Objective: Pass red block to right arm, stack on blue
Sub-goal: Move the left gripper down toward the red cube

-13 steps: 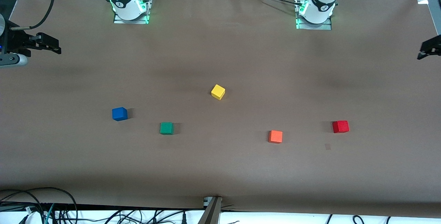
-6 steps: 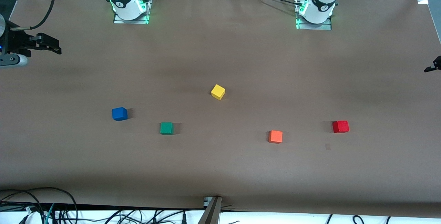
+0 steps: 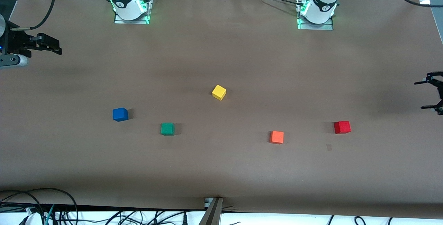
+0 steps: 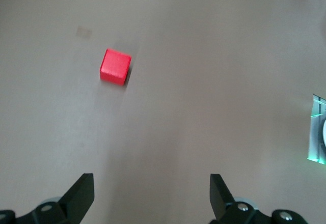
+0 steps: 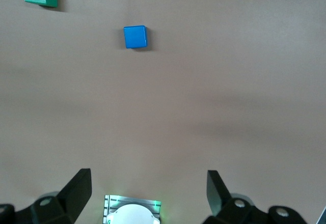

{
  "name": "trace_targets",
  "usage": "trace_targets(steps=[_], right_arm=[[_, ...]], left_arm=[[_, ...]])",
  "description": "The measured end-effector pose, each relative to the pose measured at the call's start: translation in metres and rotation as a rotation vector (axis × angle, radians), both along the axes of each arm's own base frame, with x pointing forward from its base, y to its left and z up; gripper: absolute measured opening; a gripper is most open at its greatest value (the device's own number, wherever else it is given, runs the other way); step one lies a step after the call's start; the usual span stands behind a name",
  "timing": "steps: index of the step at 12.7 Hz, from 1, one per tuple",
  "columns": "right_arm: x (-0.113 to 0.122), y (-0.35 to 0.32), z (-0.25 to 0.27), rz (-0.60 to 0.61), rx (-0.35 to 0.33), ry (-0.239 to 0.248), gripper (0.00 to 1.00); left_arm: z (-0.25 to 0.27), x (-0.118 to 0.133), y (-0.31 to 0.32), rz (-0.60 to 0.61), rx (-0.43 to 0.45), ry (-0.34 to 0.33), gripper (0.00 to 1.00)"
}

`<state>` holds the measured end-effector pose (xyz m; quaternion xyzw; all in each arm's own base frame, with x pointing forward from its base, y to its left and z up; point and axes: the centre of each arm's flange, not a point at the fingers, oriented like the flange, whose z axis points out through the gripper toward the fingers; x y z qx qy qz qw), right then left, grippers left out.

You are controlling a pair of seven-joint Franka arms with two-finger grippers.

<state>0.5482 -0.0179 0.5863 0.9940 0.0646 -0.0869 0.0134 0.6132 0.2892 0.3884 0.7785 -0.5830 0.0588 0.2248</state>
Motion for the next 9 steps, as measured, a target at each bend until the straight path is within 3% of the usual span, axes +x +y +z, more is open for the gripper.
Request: trace_targets(steps=[4,9], right_arm=[[0.0,0.0,0.0,0.0,0.001,-0.001,1.0],[0.0,0.001,0.0,0.0,0.002,-0.001,1.0]], left_arm=[[-0.102,-0.007,0.033,-0.072,-0.233,-0.092,1.0],[-0.17,-0.021,0.055,-0.012,-0.43,-0.178,1.0]])
